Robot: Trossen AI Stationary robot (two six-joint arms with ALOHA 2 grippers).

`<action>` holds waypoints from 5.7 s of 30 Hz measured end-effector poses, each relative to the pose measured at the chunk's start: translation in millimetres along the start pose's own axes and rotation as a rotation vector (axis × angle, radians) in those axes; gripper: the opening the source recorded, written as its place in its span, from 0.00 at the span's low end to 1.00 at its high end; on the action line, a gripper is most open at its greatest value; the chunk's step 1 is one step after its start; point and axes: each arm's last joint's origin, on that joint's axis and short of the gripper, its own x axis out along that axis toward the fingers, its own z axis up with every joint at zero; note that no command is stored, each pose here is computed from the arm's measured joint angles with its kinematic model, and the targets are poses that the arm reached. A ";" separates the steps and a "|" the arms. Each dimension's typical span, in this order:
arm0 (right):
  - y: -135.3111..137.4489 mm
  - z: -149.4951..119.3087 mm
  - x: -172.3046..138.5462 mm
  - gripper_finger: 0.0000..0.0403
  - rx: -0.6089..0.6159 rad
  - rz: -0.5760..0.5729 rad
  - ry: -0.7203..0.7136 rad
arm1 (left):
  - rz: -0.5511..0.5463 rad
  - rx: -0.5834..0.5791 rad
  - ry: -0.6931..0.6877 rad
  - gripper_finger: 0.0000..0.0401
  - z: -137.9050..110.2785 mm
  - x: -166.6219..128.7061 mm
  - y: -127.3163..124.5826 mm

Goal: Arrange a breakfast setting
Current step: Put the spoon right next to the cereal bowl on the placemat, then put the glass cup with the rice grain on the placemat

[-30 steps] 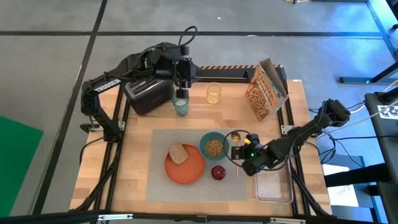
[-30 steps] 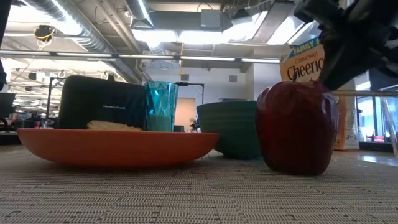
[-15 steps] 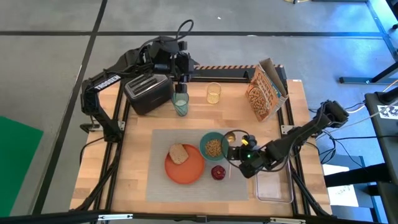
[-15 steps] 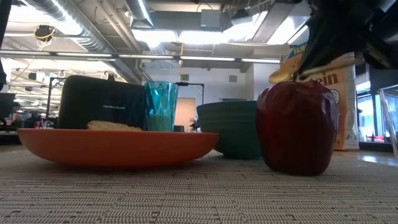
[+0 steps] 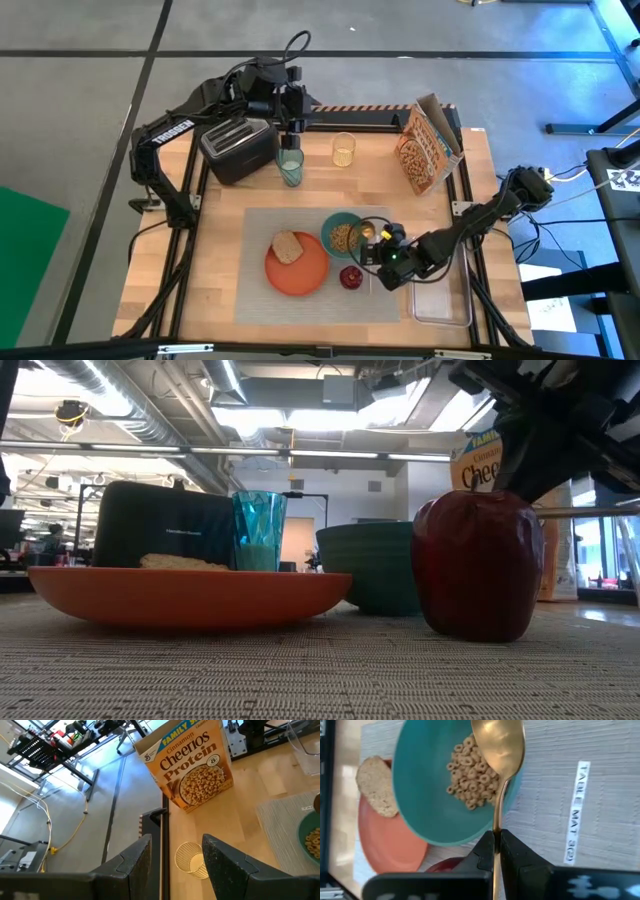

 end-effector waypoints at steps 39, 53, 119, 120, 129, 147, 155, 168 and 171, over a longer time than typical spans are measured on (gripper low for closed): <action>-3.9 8.4 -0.6 0.00 0.061 -0.003 -0.141 | -0.037 -0.052 0.132 0.42 -18.2 -0.7 4.3; -10.1 3.4 15.1 0.00 0.082 -0.132 -0.049 | -0.039 -0.048 0.140 0.42 -19.6 -0.8 5.2; 47.0 23.9 -35.3 0.49 -0.332 -0.152 0.039 | 0.009 -0.179 0.257 0.42 -48.0 -36.3 28.5; 49.9 26.3 -39.1 0.49 -0.344 -0.152 0.013 | 0.005 -0.200 0.265 0.42 -49.5 -36.5 28.7; 95.2 67.6 -67.9 0.49 -0.463 -0.056 -0.238 | -0.123 -0.322 0.324 0.40 -111.6 30.5 21.2; 116.7 95.8 -83.5 0.49 -0.604 -0.045 -0.245 | -0.274 -0.436 0.538 0.39 -187.1 98.3 -21.0; 116.7 100.6 -81.8 0.49 -0.606 -0.061 -0.261 | -0.302 -0.440 0.589 0.24 -198.7 103.4 -35.9; 116.7 119.7 -75.3 0.49 -0.675 -0.101 -0.190 | -0.377 -0.408 0.609 0.02 -146.0 81.1 -39.6; 116.2 126.0 -78.5 0.49 -0.682 -0.100 -0.197 | -0.443 -0.410 0.598 0.02 -127.9 74.4 -51.6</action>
